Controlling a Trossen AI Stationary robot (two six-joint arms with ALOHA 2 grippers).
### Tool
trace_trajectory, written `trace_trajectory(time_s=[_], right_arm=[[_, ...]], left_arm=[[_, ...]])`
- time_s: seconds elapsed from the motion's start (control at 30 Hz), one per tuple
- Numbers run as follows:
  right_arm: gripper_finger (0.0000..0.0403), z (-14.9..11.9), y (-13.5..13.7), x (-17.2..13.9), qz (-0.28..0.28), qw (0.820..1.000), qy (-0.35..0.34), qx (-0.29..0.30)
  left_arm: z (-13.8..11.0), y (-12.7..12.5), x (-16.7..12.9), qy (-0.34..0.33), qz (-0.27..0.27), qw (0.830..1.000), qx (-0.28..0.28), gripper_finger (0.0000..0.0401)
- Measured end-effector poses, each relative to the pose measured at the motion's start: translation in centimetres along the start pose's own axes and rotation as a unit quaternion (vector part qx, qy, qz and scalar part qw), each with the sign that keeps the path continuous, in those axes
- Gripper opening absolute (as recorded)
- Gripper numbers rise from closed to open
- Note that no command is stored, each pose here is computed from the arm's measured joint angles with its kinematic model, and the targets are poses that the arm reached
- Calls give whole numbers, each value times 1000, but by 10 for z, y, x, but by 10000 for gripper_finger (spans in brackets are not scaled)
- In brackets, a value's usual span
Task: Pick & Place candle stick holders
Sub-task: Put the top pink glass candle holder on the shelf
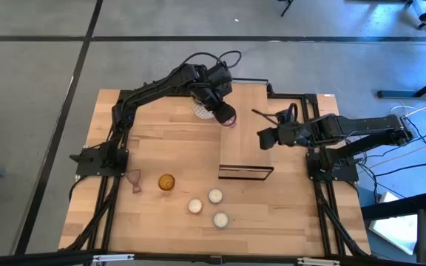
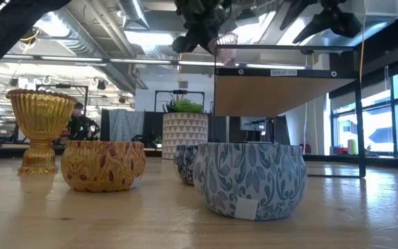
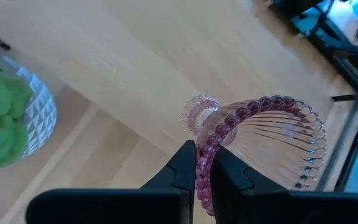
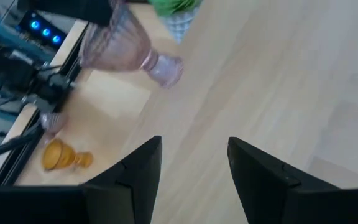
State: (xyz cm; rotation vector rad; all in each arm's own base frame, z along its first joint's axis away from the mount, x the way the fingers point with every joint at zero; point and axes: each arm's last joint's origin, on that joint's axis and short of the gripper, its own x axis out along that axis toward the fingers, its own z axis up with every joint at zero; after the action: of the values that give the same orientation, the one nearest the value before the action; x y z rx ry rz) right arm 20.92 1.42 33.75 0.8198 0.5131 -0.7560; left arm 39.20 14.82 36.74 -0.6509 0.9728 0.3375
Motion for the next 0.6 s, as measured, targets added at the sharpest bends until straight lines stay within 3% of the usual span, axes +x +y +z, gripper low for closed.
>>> trace_trajectory(time_s=[0.27,0.6], right_arm=[[188,13,-6,9,-16,1000,4,16],[188,11,1,34,-12,998,59,5]], left_arm=[[7,6,14,8,-25,1000,-14,18],[10,10,17,8,-26,999,-20,18]])
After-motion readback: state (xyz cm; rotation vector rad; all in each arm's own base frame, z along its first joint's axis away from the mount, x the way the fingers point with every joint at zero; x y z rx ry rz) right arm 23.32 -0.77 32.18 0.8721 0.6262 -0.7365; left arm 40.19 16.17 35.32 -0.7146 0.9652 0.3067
